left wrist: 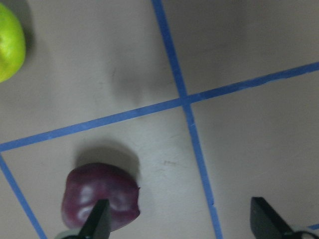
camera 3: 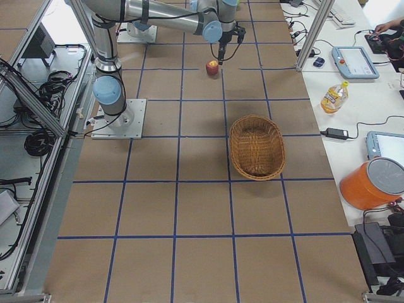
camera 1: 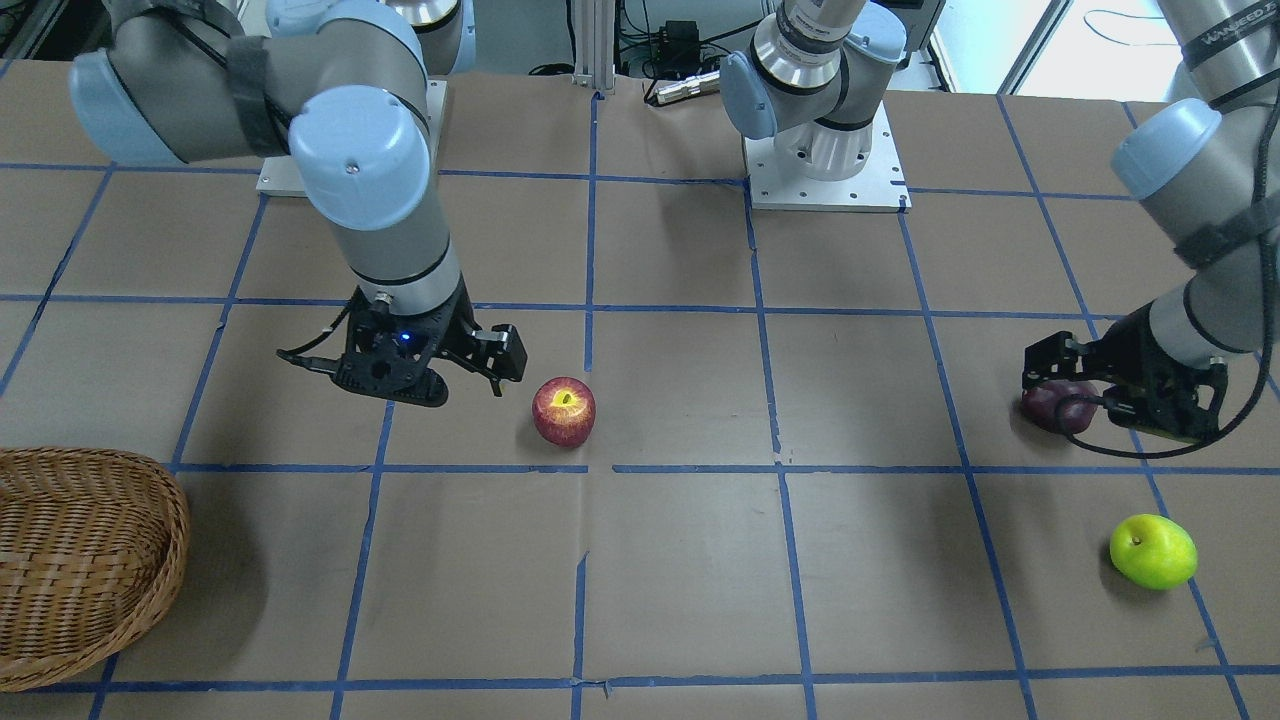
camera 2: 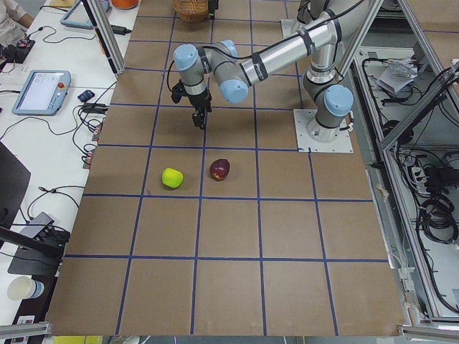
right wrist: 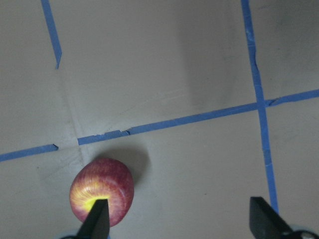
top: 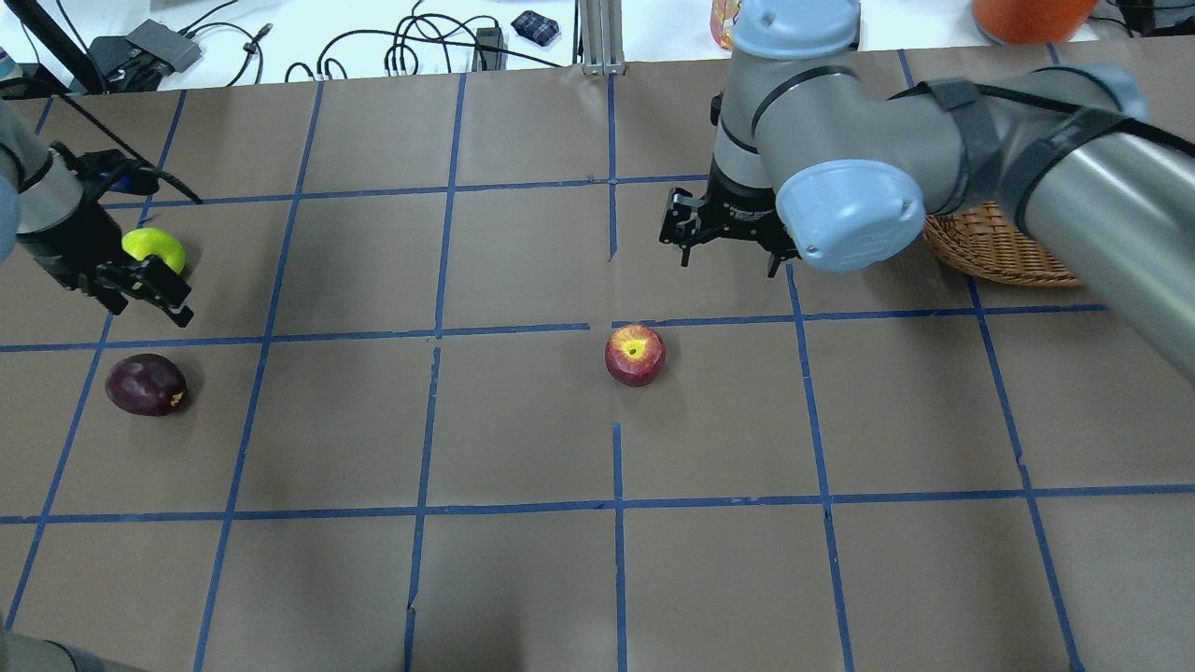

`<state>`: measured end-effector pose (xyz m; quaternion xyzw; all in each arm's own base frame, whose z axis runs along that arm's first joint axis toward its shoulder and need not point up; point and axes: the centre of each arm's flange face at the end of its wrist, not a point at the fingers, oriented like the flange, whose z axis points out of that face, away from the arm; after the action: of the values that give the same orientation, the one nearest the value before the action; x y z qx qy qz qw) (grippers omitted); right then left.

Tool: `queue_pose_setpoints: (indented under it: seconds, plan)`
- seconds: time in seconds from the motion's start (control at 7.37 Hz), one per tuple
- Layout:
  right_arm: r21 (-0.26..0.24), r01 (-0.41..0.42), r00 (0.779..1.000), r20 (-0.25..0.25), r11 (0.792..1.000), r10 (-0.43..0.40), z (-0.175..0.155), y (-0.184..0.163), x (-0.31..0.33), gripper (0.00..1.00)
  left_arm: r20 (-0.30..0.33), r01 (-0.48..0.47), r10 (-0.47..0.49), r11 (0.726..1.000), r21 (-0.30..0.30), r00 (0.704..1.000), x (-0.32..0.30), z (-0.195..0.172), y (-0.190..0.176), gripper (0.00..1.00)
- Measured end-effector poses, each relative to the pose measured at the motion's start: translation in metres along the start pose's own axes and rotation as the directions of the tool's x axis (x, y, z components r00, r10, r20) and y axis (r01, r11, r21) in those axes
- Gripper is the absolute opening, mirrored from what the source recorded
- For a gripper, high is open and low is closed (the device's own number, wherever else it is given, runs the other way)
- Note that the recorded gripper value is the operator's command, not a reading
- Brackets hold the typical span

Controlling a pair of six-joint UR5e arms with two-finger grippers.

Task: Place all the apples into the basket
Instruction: 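Grasp the centered apple with the right gripper while left grasps dark red apple, then carry the apple into the basket with right gripper while left lifts dark red apple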

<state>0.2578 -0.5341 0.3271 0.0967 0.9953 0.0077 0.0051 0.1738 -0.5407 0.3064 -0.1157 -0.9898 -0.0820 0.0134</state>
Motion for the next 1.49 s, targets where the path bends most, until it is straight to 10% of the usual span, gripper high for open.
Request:
queue_pose_setpoints:
  seconds: [0.41,0.95,1.36,1.49]
  plan:
    - [-0.029,0.016,1.000,-0.002,0.999,-0.016,0.063,0.007,-0.050,1.00,-0.029,0.191,-0.192,0.981,-0.029,0.981,-0.019,0.021,0.028,1.00]
    - [-0.110,0.029,0.999,0.038,0.993,-0.025,0.103,0.011,-0.067,1.00,-0.015,0.612,-0.612,0.790,0.027,0.791,-0.042,0.086,0.065,1.00]
    - [-0.156,0.036,0.999,0.039,0.987,-0.031,0.126,0.015,-0.074,0.96,-0.008,0.651,-0.654,0.753,0.094,0.757,-0.039,0.112,0.064,1.00]
    - [-0.169,0.040,0.998,0.050,0.985,-0.032,0.129,0.019,-0.079,0.42,-0.009,0.654,-0.656,0.751,0.096,0.755,-0.039,0.116,0.063,1.00]
